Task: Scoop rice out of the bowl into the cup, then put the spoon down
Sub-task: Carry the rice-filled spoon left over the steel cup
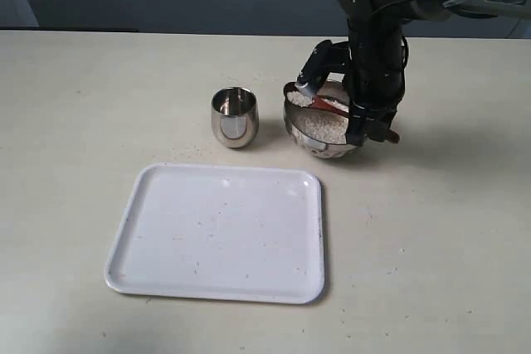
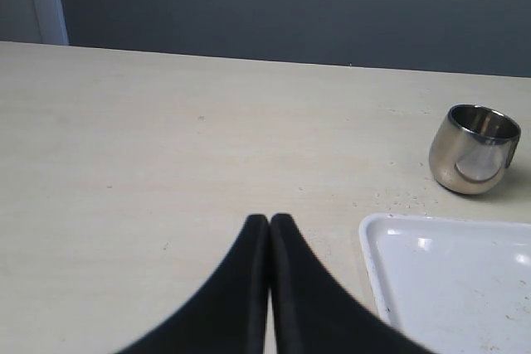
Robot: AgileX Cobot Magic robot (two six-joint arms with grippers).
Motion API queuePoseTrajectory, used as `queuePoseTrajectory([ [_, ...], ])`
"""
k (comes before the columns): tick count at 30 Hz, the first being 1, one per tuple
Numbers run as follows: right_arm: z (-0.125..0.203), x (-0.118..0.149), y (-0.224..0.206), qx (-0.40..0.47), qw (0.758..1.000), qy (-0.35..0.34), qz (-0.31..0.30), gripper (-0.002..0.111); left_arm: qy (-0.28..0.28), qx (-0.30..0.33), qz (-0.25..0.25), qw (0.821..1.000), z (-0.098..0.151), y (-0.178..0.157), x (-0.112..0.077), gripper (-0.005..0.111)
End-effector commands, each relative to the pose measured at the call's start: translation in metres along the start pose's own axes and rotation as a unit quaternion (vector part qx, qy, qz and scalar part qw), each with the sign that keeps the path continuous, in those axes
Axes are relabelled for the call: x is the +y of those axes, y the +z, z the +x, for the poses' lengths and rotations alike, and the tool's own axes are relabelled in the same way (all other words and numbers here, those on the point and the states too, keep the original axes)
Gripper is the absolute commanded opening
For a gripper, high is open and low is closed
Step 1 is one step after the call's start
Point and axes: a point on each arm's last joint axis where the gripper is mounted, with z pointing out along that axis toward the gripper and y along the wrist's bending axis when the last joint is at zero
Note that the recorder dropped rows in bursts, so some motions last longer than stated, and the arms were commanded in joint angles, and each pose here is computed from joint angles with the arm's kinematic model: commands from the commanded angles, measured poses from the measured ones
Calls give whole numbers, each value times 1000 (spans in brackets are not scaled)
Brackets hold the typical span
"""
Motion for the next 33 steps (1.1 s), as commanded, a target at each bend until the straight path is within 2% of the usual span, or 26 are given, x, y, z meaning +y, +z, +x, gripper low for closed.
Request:
queuePoseTrajectory([
  [1, 2, -4, -8, -16, 1000, 7, 2, 0, 0, -6, 2, 1000, -2, 0, 0, 1],
  [10, -17, 8, -38, -57, 998, -11, 25, 0, 0, -6, 2, 1000, -2, 0, 0, 1],
  [23, -39, 36, -48, -53, 993, -71, 77, 0, 1, -6, 1, 1000, -2, 0, 0, 1],
  [28, -49, 35, -53, -82, 986, -65, 132, 0, 1, -6, 1, 1000, -2, 0, 0, 1],
  [33, -57, 37, -43, -90, 985, -71, 131, 0, 1, -6, 1, 1000, -2, 0, 0, 1],
])
